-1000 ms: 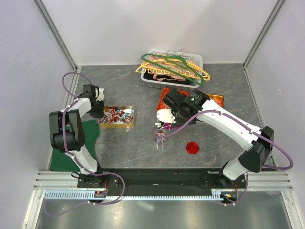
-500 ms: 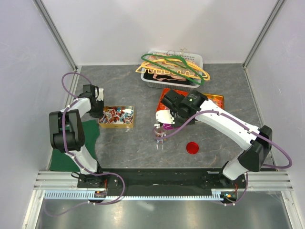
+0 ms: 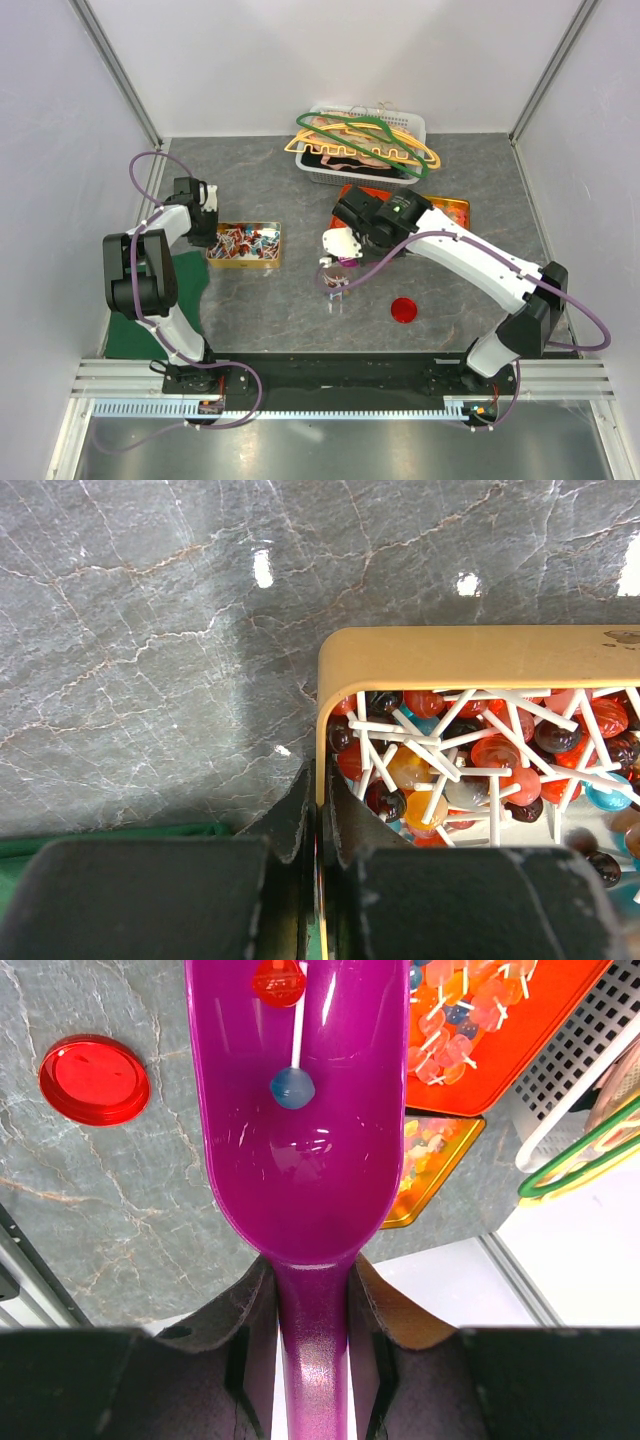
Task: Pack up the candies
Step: Place the storage box at the center of the board.
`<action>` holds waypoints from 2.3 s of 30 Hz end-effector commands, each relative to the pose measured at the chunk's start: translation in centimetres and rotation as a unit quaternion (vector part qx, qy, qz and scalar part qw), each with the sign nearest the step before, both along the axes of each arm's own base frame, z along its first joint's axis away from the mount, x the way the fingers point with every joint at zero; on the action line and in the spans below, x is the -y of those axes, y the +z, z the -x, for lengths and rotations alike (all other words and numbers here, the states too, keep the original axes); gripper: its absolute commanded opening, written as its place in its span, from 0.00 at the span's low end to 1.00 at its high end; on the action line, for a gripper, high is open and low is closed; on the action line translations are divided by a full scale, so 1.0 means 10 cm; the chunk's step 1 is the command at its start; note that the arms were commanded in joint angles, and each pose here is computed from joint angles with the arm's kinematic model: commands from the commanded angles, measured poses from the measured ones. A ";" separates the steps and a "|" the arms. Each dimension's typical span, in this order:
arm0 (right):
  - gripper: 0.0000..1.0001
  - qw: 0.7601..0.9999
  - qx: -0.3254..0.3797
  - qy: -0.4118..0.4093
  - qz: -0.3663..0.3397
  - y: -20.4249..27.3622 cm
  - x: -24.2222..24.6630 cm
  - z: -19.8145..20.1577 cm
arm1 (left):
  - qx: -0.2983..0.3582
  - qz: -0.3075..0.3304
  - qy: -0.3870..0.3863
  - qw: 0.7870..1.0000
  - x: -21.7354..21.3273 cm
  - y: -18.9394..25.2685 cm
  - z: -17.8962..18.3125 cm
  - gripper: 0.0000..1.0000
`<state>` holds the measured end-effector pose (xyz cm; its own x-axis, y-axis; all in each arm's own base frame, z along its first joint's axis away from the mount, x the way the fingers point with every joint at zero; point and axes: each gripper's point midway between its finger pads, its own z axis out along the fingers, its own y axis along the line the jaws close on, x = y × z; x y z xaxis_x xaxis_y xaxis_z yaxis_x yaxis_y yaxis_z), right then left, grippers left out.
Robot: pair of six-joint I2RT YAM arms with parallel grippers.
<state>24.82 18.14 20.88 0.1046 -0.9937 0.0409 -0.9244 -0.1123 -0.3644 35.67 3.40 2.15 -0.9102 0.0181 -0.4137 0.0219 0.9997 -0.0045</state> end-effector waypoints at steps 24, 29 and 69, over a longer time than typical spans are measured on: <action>0.00 0.994 0.046 0.023 0.096 0.15 0.21 0.18 | 0.027 0.010 0.006 1.000 -0.01 0.12 -0.11 0.02; 0.00 0.993 0.050 0.023 0.101 0.15 0.21 0.18 | 0.029 0.011 0.006 1.000 -0.02 0.13 -0.12 0.02; 0.00 0.993 0.097 -0.005 -0.071 0.62 -0.18 -0.13 | 0.105 0.037 -0.021 0.994 0.07 0.72 -0.25 0.61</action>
<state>25.70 20.29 26.25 0.1156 -0.9929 -0.0287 -0.8475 -0.0836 -0.5242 35.86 2.63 3.17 -0.8982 0.0041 -0.4397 0.0383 0.9969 -0.0689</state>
